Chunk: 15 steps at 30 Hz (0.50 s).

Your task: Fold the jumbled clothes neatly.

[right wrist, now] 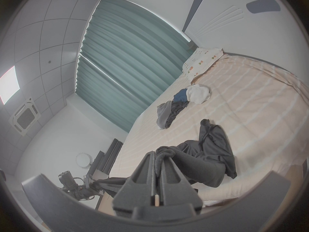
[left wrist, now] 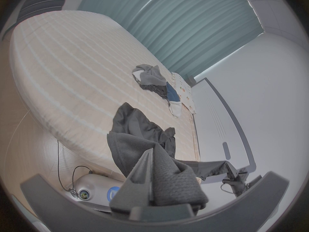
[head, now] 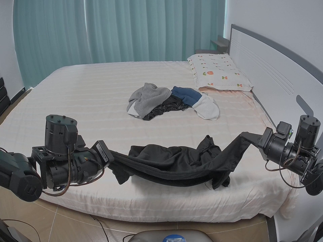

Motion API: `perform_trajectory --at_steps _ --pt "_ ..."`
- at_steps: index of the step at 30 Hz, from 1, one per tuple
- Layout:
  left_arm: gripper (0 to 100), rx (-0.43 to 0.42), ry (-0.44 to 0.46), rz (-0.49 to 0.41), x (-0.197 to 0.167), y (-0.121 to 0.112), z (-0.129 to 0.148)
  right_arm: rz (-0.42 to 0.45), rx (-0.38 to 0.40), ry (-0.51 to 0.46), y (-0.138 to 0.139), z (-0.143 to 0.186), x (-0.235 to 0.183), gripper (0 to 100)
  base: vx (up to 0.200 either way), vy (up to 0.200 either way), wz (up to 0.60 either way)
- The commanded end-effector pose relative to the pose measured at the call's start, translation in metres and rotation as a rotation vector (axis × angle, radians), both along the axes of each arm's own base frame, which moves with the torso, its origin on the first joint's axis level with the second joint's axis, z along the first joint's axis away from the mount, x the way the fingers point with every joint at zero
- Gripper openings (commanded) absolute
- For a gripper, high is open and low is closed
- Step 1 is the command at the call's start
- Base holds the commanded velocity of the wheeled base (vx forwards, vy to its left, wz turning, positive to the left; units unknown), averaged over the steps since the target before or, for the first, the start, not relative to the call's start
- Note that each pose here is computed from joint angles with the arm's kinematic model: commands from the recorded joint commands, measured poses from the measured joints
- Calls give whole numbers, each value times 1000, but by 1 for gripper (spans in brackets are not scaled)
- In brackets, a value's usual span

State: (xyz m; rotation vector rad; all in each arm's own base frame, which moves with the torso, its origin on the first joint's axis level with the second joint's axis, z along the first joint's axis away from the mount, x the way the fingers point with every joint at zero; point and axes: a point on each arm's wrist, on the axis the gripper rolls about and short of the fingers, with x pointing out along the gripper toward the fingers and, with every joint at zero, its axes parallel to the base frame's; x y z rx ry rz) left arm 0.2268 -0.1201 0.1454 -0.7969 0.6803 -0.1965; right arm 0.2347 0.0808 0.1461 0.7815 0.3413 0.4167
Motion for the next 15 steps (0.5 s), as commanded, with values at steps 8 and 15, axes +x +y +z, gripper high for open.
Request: perform_trajectory --at_steps 8,15 --pt "0 -18 -20 38 4 7 6 -187 -44 -30 20 1 12 0 0 200 0" --pt "0 -37 -62 39 -3 11 18 -219 22 -127 21 11 15 0 0 200 0"
